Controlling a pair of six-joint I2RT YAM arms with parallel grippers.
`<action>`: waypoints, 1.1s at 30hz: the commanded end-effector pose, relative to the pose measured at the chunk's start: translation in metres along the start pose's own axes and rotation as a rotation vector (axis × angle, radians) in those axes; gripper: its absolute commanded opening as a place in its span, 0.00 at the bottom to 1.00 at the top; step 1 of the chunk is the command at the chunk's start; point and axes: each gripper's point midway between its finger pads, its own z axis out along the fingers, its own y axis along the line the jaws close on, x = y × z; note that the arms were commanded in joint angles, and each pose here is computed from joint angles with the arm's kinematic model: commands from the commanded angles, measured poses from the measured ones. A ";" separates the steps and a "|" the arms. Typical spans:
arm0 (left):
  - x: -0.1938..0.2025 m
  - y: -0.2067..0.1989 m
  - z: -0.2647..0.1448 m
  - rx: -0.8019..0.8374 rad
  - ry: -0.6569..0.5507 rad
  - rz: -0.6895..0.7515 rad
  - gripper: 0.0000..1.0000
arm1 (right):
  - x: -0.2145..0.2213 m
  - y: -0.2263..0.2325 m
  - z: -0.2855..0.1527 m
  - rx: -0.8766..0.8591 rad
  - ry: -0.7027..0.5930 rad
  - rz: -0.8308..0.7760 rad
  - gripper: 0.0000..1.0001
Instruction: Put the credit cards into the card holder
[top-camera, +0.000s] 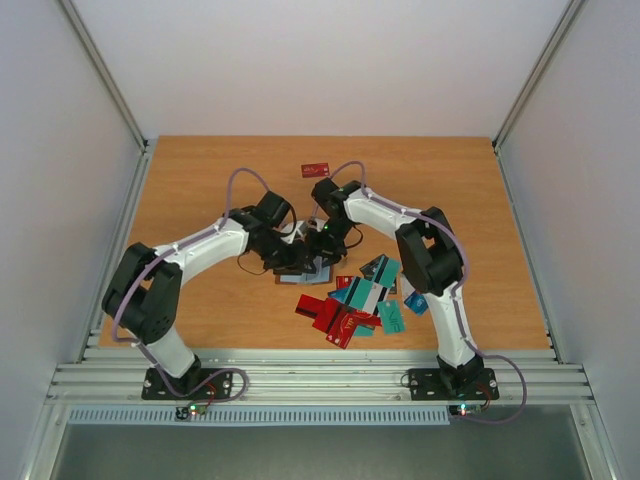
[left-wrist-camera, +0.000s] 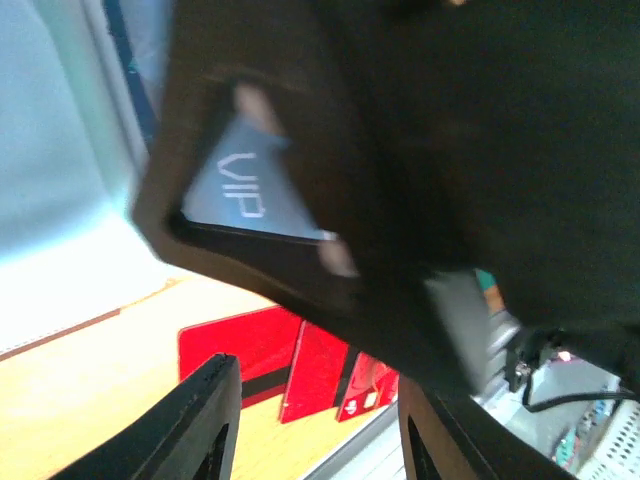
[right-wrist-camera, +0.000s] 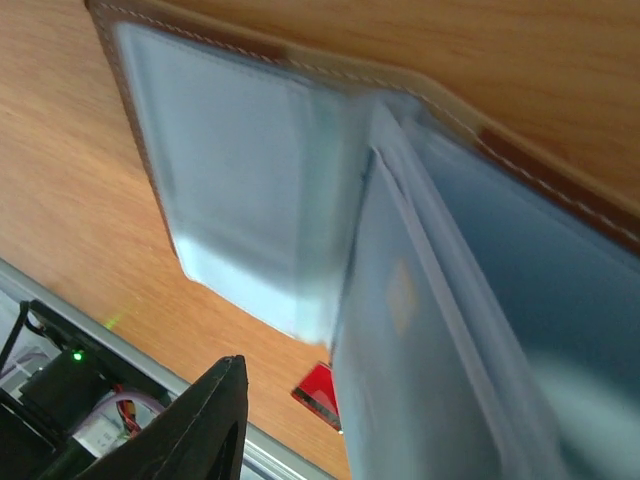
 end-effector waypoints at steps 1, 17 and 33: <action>-0.014 0.015 0.002 -0.109 -0.047 0.007 0.43 | 0.005 -0.005 -0.034 0.007 -0.075 -0.003 0.42; -0.027 0.043 0.031 -0.161 0.023 -0.035 0.20 | 0.026 -0.015 -0.035 -0.219 -0.087 0.101 0.42; -0.032 0.050 0.054 -0.194 0.095 -0.031 0.03 | 0.014 -0.032 -0.012 -0.199 -0.078 0.129 0.39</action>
